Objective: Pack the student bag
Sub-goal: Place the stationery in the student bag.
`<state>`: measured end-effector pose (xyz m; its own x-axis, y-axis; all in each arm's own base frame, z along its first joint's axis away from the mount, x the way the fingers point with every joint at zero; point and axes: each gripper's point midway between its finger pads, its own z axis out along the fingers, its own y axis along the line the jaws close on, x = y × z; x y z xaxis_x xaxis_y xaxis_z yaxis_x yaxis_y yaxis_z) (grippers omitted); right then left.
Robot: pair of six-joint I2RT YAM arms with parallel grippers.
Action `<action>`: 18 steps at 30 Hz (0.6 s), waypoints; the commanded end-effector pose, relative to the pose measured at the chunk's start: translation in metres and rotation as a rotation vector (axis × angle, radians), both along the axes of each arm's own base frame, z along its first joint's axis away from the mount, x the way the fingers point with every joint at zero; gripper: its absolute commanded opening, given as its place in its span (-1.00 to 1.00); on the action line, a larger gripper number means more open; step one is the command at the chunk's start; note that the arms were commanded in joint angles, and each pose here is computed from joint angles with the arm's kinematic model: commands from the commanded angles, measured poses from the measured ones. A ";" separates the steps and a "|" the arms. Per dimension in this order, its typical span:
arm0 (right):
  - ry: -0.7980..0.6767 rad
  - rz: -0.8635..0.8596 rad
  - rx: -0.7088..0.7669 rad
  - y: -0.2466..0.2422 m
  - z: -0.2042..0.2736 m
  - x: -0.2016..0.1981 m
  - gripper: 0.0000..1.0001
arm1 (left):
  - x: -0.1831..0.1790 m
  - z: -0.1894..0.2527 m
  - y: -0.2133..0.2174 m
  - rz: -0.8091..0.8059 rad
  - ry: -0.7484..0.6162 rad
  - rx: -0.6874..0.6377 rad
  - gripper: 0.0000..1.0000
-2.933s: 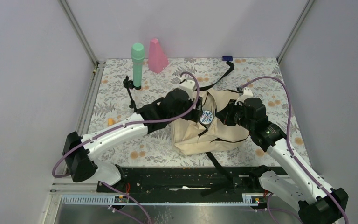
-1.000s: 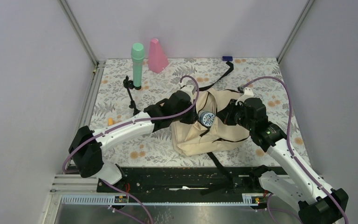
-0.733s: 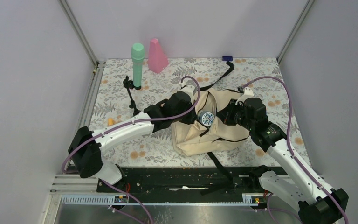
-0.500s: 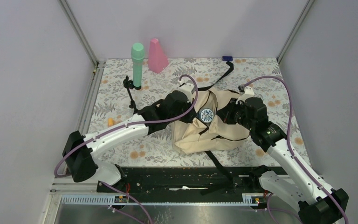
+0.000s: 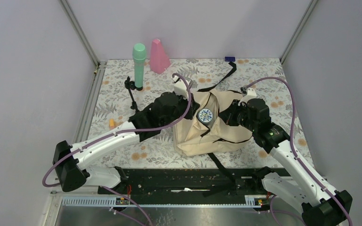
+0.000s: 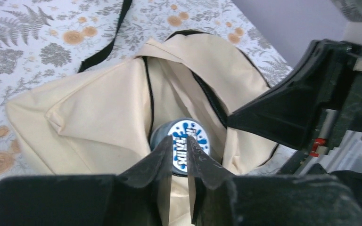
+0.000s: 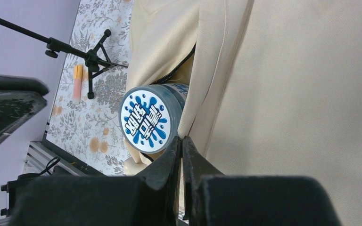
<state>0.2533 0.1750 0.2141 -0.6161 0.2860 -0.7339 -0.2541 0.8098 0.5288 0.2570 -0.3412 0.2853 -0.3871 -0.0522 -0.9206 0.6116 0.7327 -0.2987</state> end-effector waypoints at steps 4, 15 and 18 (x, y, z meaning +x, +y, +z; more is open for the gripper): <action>-0.165 0.027 0.117 0.013 0.062 0.009 -1.00 | 0.031 -0.014 0.002 0.096 0.107 0.026 -0.50; -0.173 0.027 0.122 0.011 0.063 0.005 -1.00 | 0.074 -0.028 -0.019 0.034 0.104 0.132 0.15; -0.177 0.025 0.121 0.010 0.063 0.005 -1.00 | 0.077 -0.046 -0.022 0.014 0.141 0.201 0.31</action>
